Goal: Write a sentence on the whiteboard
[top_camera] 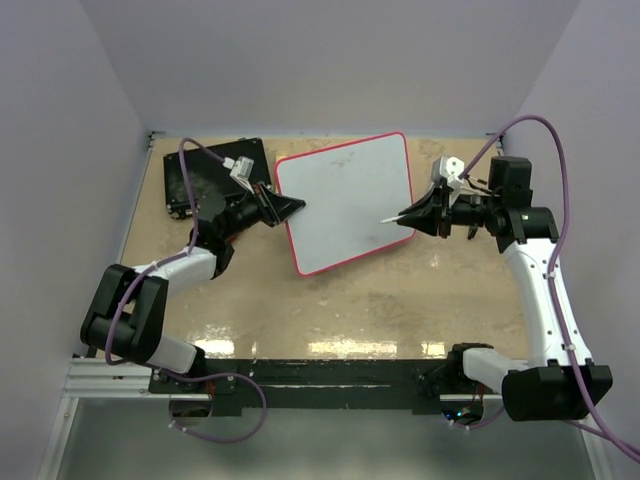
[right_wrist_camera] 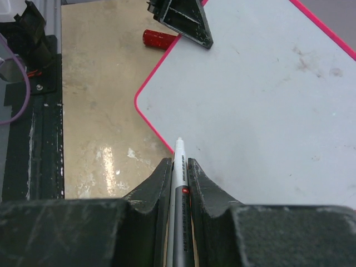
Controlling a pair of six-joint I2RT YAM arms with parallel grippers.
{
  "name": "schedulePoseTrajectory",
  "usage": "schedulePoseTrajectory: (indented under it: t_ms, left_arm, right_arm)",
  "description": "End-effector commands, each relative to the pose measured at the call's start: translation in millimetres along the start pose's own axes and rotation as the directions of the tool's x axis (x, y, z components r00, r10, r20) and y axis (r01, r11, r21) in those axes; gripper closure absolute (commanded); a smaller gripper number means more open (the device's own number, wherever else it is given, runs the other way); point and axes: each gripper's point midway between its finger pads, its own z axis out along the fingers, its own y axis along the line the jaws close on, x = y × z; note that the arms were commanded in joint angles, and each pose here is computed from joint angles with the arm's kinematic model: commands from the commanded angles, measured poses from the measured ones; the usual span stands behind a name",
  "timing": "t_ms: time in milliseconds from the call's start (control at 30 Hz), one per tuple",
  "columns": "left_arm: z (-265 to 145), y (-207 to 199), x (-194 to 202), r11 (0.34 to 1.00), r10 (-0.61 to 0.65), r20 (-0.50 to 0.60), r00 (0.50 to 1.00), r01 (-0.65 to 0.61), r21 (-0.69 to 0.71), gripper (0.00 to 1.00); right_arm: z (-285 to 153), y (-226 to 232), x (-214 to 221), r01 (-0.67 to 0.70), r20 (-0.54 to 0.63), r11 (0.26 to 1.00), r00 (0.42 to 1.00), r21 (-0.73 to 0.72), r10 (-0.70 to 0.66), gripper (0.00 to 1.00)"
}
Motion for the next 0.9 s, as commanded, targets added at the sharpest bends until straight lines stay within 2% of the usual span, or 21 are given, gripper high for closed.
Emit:
schedulePoseTrajectory:
  t_ms: [0,233,467,867]
  left_arm:
    - [-8.1,-52.3,-26.2,0.976,0.014,0.088,0.996,-0.033,0.217,1.00]
    - [-17.9,-51.1,-1.9,0.981,-0.032,0.065,0.997,0.019,0.194,1.00]
    - [-26.6,-58.0,30.5,0.987,-0.059,0.029,0.998,0.054,0.155,1.00]
    - [-42.7,-58.4,52.2,0.995,-0.051,0.052,0.997,0.047,0.083,1.00]
  right_arm:
    - [4.3,2.9,-2.8,0.057,-0.026,0.998,0.998,-0.004,-0.057,1.00]
    - [25.4,8.8,8.1,0.107,-0.059,0.994,0.993,0.005,-0.107,1.00]
    - [30.6,24.5,12.5,0.138,-0.041,0.990,0.989,-0.041,-0.139,1.00]
    - [32.5,28.6,23.0,0.155,-0.037,0.987,0.987,-0.049,-0.157,1.00]
